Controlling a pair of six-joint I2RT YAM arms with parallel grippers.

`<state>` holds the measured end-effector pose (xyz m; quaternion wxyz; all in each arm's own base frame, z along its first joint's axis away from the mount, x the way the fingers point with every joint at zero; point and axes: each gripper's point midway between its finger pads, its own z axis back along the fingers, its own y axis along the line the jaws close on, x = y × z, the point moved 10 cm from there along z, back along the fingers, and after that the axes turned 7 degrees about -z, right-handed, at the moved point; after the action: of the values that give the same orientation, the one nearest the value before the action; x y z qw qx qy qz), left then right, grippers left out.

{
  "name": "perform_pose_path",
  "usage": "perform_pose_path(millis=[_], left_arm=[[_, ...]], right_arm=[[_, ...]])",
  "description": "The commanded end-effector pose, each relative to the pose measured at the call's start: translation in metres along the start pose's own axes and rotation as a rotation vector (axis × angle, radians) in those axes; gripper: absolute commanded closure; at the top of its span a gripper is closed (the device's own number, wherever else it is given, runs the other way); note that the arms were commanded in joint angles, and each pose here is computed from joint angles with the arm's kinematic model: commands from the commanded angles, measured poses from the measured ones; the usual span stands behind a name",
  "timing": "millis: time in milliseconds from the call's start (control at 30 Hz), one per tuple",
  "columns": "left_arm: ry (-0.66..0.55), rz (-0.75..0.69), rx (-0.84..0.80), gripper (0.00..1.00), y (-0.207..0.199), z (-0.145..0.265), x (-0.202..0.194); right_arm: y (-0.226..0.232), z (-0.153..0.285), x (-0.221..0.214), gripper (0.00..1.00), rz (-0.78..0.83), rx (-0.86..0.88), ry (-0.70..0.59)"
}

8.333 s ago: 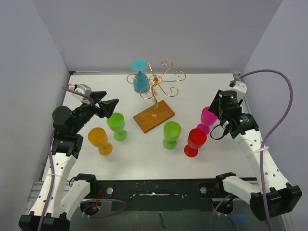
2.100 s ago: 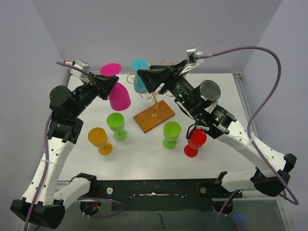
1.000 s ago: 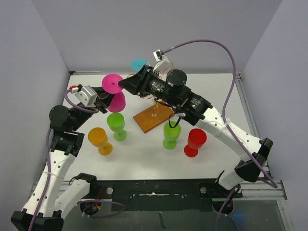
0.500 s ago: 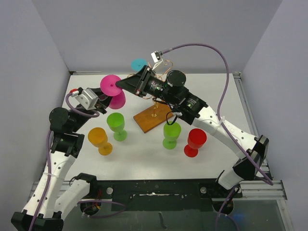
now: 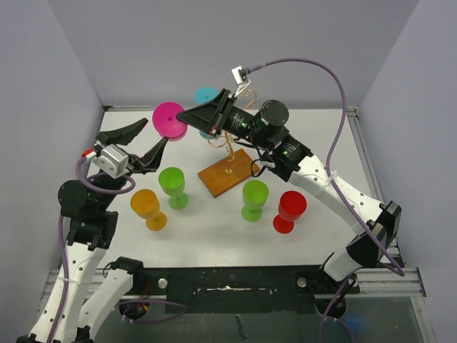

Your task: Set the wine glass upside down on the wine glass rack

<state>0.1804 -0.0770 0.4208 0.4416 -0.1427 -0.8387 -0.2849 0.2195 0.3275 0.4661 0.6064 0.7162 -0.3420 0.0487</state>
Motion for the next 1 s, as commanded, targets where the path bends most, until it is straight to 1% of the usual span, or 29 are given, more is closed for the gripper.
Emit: perform_pose_path(millis=[0, 200, 333, 467, 633, 700, 867, 967], left_arm=[[-0.095, -0.035, 0.076, 0.41, 0.005, 0.005, 0.024], [-0.079, 0.065, 0.180, 0.40, 0.010, 0.007, 0.031], [-0.056, 0.121, 0.239, 0.38, 0.011, 0.009, 0.023], [-0.002, 0.171, 0.307, 0.37, 0.013, 0.010, 0.009], [0.127, 0.220, 0.333, 0.34, 0.013, 0.007, -0.014], [0.185, 0.232, 0.360, 0.34, 0.014, 0.006, -0.025], [0.280, 0.266, 0.372, 0.33, 0.012, 0.004, -0.050], [0.331, 0.285, 0.364, 0.33, 0.010, 0.003, -0.062]], right_arm=[[0.060, 0.027, 0.026, 1.00, 0.114, 0.212, -0.062], [0.067, 0.050, 0.052, 1.00, 0.218, 0.166, -0.181], [0.066, 0.066, 0.071, 1.00, 0.283, 0.100, -0.273], [0.059, 0.082, 0.095, 1.00, 0.350, 0.012, -0.380], [0.039, 0.095, 0.127, 1.00, 0.406, -0.212, -0.542], [0.032, 0.095, 0.137, 1.00, 0.430, -0.277, -0.579], [0.009, 0.092, 0.160, 1.00, 0.458, -0.334, -0.622], [-0.010, 0.088, 0.172, 1.00, 0.468, -0.332, -0.621]])
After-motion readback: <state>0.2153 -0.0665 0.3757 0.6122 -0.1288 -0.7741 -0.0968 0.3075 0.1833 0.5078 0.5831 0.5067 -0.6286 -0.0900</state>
